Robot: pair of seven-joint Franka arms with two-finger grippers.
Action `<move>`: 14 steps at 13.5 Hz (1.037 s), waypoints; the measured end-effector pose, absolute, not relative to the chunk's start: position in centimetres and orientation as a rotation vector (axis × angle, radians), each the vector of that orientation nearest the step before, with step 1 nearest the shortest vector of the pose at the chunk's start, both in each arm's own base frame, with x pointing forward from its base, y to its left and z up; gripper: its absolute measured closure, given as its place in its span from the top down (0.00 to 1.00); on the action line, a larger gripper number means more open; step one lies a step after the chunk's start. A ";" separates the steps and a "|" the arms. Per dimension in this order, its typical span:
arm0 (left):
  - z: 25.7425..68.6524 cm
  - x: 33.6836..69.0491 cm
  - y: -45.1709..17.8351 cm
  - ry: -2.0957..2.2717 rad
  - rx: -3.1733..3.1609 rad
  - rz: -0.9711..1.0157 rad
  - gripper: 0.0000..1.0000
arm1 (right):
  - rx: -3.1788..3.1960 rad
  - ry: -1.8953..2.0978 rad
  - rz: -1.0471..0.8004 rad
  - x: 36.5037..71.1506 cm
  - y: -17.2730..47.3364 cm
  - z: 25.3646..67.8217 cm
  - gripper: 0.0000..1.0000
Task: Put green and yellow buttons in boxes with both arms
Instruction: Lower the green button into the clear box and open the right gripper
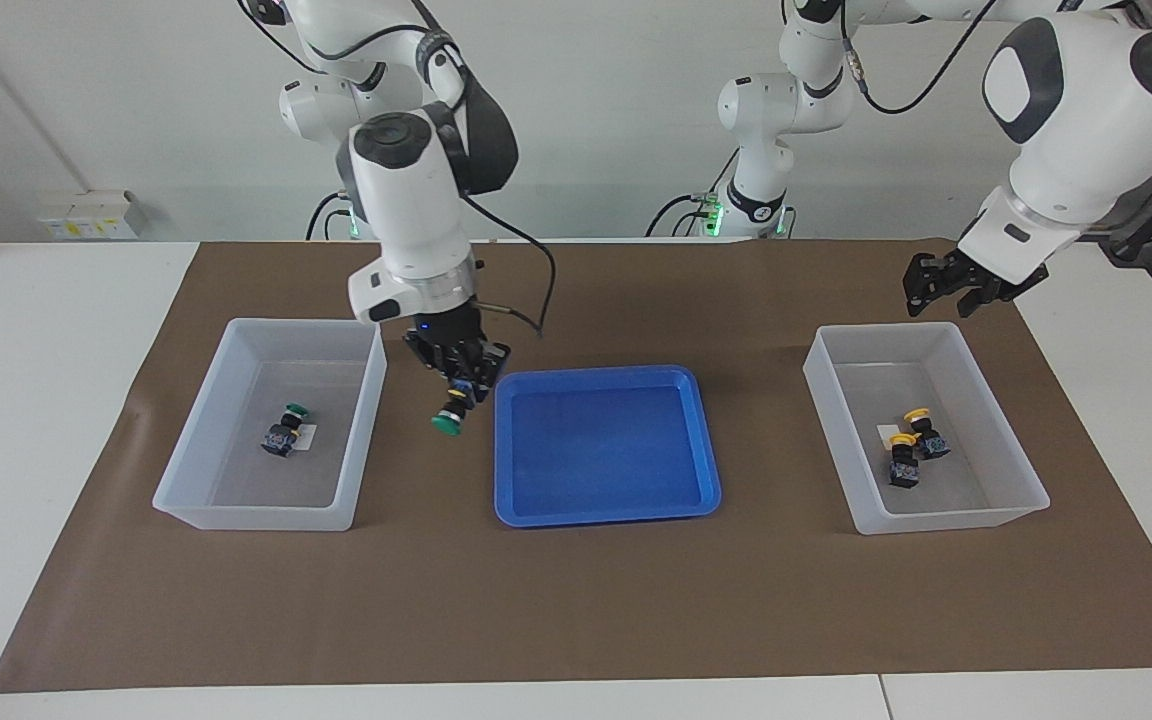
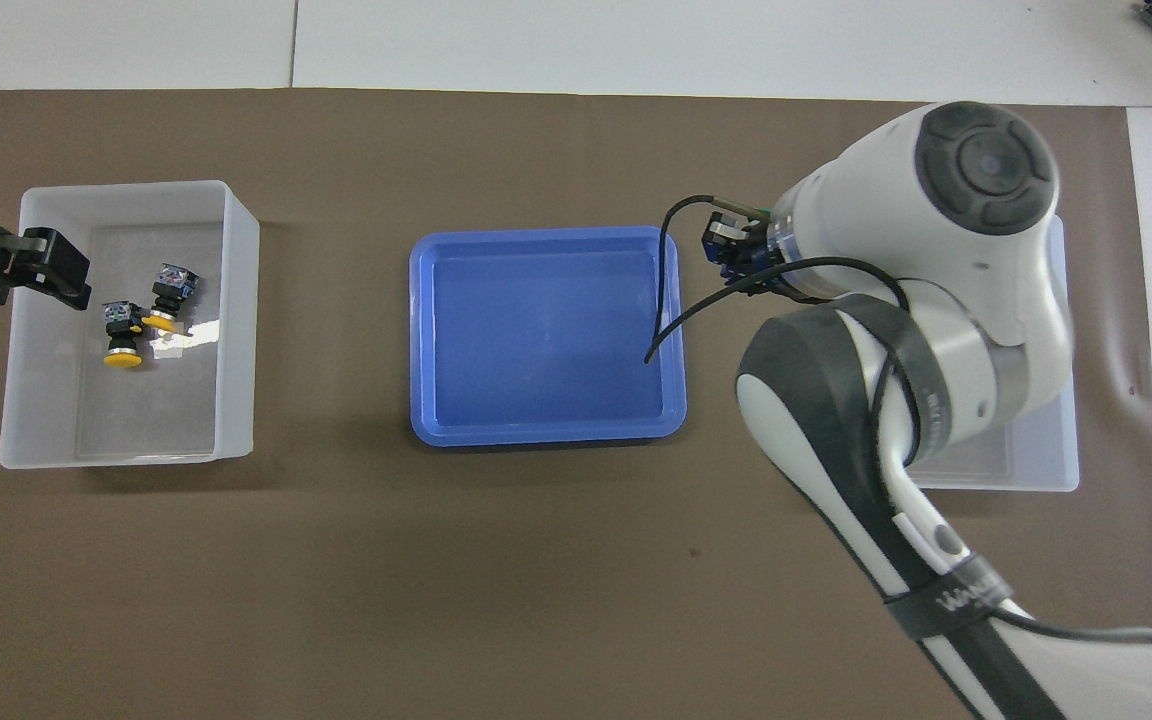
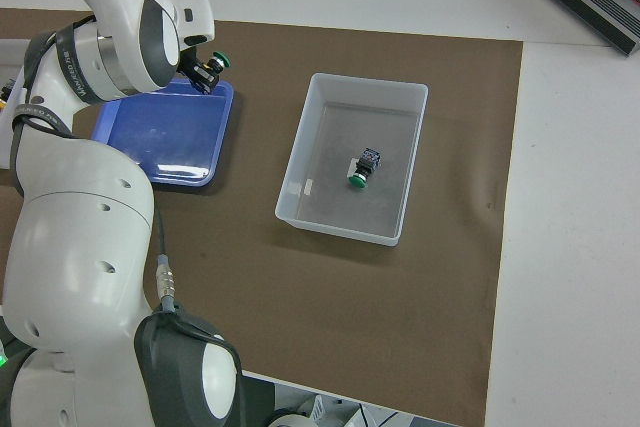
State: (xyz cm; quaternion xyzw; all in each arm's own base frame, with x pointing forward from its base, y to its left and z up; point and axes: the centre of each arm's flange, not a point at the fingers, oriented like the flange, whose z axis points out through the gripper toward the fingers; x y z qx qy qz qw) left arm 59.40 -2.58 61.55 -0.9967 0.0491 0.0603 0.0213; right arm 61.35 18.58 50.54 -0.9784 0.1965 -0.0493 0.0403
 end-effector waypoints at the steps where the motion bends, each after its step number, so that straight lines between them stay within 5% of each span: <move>1: 62.3 58.5 -2.6 0.111 -3.089 0.184 0.84 | -3.033 0.519 -0.128 61.5 14.7 50.5 0.33; 2: 62.4 57.7 -2.9 0.085 -3.087 0.191 0.99 | -3.064 0.423 -0.102 61.6 10.2 49.3 0.33; 7: 58.8 55.8 -3.2 0.076 -3.085 0.147 1.00 | -3.118 0.066 -0.034 59.0 -2.5 40.0 0.33; 11: 57.9 54.8 -3.3 0.080 -3.086 0.124 1.00 | -3.122 -0.003 -0.097 57.0 -2.6 35.2 0.33; 14: 58.4 54.7 -3.7 0.040 -3.097 0.090 1.00 | -3.122 -0.011 -0.126 56.4 -2.3 33.8 0.64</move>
